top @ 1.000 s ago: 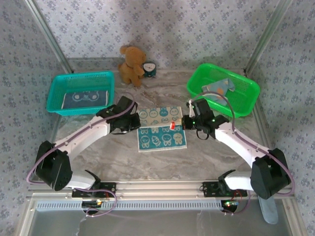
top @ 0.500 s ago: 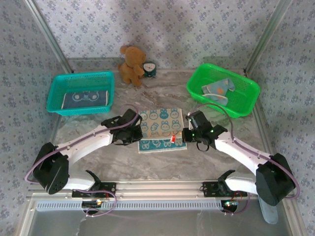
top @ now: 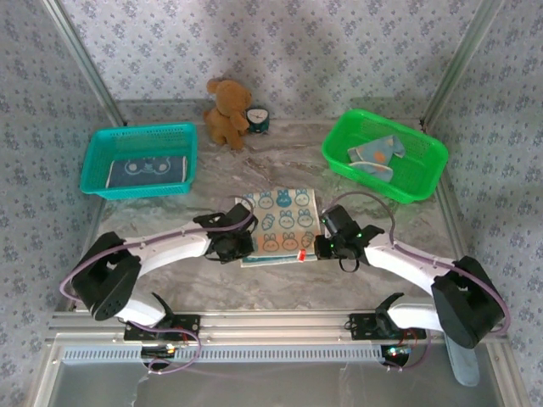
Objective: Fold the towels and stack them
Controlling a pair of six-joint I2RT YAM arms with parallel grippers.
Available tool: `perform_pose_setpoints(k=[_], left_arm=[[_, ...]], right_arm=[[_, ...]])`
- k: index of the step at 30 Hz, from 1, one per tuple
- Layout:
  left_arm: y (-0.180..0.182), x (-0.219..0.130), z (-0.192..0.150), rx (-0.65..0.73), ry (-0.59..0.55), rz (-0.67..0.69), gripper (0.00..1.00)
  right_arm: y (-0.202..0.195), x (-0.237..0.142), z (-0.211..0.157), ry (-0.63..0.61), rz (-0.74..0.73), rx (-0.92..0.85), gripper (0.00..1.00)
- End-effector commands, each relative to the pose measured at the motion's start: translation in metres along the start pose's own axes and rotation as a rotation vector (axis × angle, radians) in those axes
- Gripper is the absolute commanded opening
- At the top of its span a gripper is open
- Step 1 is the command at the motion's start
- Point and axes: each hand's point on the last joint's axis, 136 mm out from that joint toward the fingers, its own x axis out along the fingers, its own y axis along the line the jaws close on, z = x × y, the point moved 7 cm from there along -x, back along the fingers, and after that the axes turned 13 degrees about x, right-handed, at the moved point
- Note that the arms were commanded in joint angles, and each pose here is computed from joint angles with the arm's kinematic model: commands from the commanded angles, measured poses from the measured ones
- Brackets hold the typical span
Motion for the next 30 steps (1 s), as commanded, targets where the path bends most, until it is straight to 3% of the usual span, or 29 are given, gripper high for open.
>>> perform_pose_setpoints(k=[1, 7, 20, 30], left_arm=[[-0.001, 0.007, -0.002, 0.008, -0.006, 0.033, 0.0], [-0.002, 0.003, 0.0, 0.022, -0.014, 0.044, 0.0], [-0.016, -0.063, 0.026, 0.063, -0.151, 0.037, 0.0], [-0.016, -0.085, 0.028, 0.054, -0.184, 0.031, 0.0]], right_arm=[[-0.008, 0.008, -0.006, 0.013, -0.045, 0.006, 0.15], [-0.006, 0.005, -0.004, 0.005, -0.045, 0.002, 0.15], [0.018, -0.042, 0.025, -0.088, -0.001, -0.02, 0.15], [0.02, -0.063, 0.032, -0.145, 0.008, -0.012, 0.16]])
